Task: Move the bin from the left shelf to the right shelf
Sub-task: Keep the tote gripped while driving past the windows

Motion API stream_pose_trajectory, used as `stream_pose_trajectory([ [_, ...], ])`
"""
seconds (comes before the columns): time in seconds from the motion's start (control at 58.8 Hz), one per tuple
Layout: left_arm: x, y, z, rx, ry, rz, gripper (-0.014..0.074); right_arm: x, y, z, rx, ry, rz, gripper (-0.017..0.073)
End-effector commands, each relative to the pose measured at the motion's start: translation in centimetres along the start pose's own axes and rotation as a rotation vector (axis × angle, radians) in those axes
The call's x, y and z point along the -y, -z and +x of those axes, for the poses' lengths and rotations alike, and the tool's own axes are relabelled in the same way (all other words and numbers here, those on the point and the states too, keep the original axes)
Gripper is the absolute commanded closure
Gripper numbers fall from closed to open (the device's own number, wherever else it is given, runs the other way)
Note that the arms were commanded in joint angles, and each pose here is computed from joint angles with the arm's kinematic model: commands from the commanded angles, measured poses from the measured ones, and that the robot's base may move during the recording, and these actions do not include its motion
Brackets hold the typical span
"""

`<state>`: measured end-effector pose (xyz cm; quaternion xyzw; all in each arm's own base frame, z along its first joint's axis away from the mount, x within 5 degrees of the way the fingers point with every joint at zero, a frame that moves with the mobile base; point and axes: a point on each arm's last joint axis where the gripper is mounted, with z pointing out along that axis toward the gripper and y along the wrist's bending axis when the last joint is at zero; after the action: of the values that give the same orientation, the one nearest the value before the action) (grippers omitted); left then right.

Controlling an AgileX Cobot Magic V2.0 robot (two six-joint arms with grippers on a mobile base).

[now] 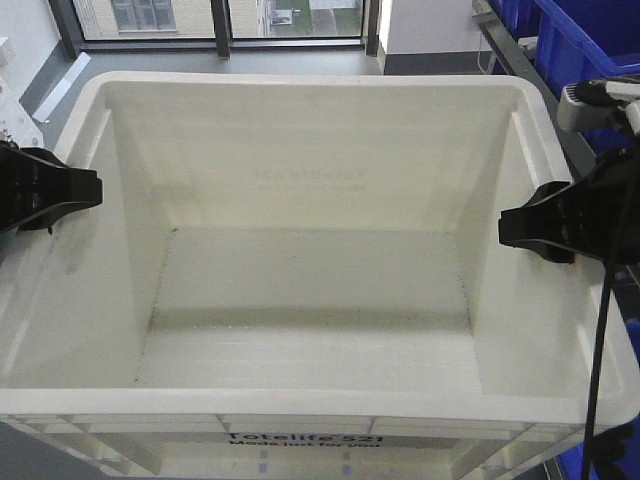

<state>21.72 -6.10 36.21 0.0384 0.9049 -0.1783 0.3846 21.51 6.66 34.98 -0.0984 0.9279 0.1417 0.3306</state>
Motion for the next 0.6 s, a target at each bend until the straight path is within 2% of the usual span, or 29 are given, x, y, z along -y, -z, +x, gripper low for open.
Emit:
stream_pose_trajectory([
  [0.0, 1.20, 2.11, -1.79, 0.174, -0.007, 0.065, 0.0600, -0.38, 1.69, -1.65, 0.157, 0.009, -0.012, 0.0564],
  [0.578, 1.20, 2.11, -1.79, 0.174, -0.007, 0.065, 0.0600, -0.38, 1.69, -1.64, 0.156, 0.009, -0.013, 0.0564],
])
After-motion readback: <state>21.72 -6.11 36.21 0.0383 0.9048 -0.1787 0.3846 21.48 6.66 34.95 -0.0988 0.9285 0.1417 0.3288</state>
